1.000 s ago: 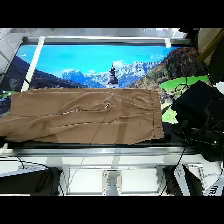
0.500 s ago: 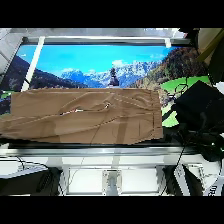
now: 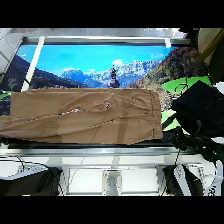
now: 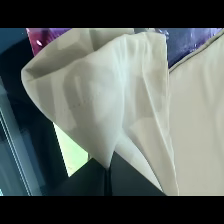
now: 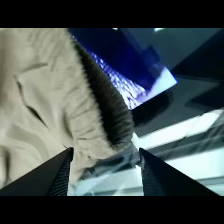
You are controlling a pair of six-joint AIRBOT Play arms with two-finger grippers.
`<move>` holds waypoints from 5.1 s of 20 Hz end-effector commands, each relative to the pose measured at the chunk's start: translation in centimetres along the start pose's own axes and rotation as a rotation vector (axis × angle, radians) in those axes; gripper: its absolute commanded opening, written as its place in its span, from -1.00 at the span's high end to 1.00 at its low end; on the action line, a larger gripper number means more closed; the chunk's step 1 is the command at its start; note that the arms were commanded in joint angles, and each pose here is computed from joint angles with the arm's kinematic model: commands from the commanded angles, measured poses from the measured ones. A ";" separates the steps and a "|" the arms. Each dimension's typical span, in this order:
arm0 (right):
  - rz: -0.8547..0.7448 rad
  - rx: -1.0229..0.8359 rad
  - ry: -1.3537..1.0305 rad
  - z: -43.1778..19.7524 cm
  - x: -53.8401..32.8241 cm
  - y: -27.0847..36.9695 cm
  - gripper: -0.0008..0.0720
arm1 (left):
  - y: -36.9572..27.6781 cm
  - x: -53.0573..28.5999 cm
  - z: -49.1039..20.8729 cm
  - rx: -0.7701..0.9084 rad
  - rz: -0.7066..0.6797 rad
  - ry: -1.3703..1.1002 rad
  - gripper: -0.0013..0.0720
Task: Fold the clothes and pants, and hang the long-sleeved shirts on hangers.
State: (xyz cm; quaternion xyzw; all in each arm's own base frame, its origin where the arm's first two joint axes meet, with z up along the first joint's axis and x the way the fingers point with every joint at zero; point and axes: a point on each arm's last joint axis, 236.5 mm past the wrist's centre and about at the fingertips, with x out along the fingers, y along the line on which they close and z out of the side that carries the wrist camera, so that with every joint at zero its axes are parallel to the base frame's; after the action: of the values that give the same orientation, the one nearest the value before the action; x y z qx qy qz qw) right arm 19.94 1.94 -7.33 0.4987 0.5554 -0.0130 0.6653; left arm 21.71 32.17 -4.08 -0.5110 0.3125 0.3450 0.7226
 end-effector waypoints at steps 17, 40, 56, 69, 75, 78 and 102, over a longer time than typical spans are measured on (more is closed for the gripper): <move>0.029 -0.159 -0.009 2.1 4.5 5.3 0.89 | -1.0 -0.9 0.2 0.061 -0.014 0.021 0.95; 0.050 -0.244 -0.227 22.2 8.1 20.4 0.89 | -25.2 9.8 1.4 0.698 0.125 -0.129 0.95; -0.167 -0.424 -0.059 22.9 1.7 17.5 -0.31 | -42.7 -6.2 -4.3 0.854 -0.351 -0.290 -0.79; 0.037 -0.402 0.153 26.5 9.3 13.2 -0.90 | -49.5 -6.6 -32.0 1.530 -0.579 -0.113 -0.79; 0.037 -0.477 0.293 22.8 13.4 14.4 -0.90 | -49.1 -5.8 -35.4 1.568 -0.596 -0.064 -0.79; 0.036 -0.519 0.353 20.4 14.5 15.5 -0.89 | -48.9 -5.2 -36.4 1.576 -0.598 -0.042 -0.79; 0.297 -0.737 0.358 3.8 9.2 41.0 0.89 | -38.2 3.1 -49.2 1.512 -0.423 0.537 0.94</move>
State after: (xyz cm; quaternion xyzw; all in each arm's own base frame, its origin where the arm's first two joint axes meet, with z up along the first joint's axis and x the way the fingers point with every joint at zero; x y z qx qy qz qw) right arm 49.88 21.70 11.43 0.2916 0.5565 0.3642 0.6875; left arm 48.66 -30.29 -3.37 -0.0152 0.5115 -0.2844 0.8107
